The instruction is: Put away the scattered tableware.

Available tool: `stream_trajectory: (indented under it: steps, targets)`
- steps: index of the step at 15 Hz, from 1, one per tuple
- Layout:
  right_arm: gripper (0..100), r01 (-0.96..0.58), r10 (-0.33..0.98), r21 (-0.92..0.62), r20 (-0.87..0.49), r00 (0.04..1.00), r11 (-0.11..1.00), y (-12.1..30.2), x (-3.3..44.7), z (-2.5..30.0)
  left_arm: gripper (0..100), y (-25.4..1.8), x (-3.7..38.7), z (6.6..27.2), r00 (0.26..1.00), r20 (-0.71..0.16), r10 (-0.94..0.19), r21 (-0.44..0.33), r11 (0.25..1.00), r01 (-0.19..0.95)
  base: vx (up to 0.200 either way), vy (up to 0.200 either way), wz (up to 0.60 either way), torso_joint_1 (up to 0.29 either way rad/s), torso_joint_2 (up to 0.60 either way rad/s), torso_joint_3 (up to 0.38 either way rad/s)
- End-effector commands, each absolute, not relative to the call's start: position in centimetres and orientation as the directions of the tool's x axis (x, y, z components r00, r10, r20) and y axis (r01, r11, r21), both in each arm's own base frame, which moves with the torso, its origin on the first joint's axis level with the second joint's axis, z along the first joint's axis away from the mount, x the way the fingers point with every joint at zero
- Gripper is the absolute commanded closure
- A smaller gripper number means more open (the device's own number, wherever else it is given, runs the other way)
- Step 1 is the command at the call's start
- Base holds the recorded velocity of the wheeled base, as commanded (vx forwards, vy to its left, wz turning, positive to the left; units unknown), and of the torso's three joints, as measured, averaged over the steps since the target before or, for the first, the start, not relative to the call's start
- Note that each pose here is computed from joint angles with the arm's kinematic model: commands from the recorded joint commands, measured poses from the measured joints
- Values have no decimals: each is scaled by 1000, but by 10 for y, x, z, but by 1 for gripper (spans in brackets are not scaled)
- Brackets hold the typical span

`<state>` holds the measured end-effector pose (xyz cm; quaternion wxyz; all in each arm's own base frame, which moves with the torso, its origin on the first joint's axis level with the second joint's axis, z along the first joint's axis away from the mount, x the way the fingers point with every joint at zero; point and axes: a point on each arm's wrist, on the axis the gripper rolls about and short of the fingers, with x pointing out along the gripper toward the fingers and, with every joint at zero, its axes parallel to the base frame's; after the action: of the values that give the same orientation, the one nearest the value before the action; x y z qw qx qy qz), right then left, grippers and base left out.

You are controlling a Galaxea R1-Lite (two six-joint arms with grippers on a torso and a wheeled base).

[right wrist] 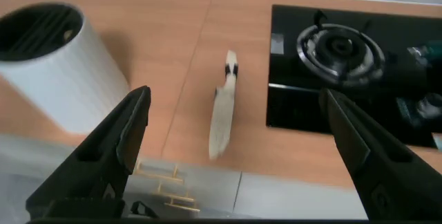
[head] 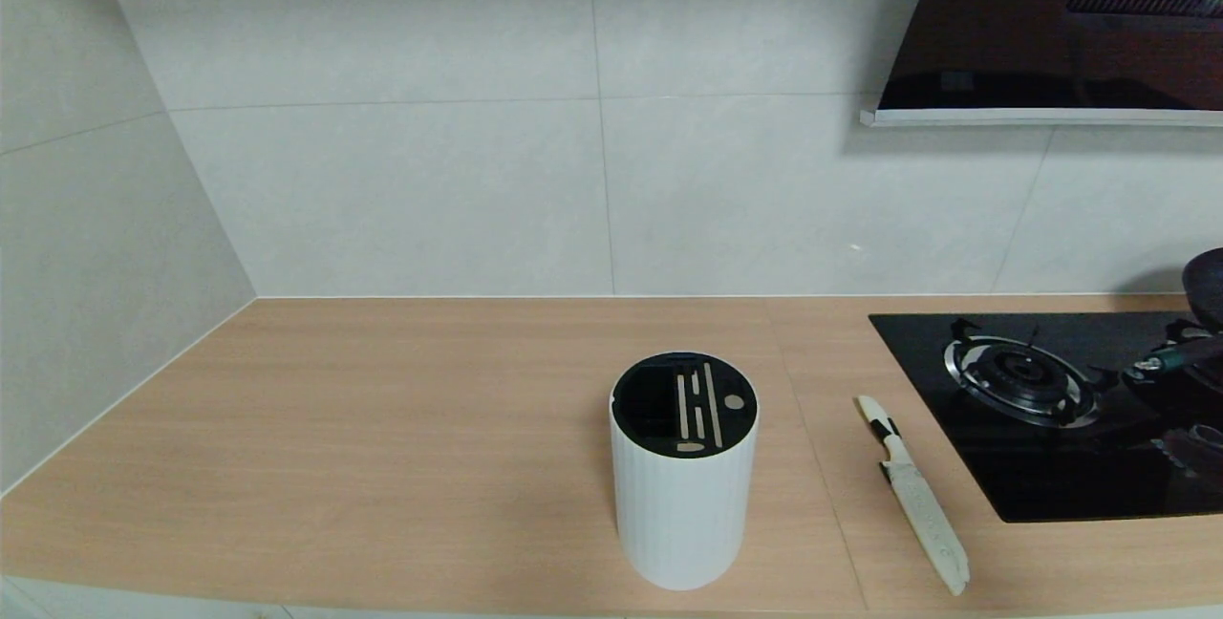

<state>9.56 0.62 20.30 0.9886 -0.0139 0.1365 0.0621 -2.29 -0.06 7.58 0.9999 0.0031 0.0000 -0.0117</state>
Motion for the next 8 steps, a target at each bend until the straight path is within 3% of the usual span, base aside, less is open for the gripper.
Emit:
stream_trajectory:
  steps: [1,4,8]
  targets:
    - [0,-153,141,-2,-373,917,988,14,171,187,0,-1,-23,76,1000,0,-23,6,1000,23,0,0,0,0,0,0]
    - [0,-165,151,-1,-390,908,986,21,209,169,0,-1,-23,76,1000,0,-23,5,1000,23,0,0,0,0,0,0]
    - [0,-157,137,4,-515,847,988,26,268,116,0,-1,-23,76,1000,0,-23,6,1000,23,0,0,0,0,0,0]
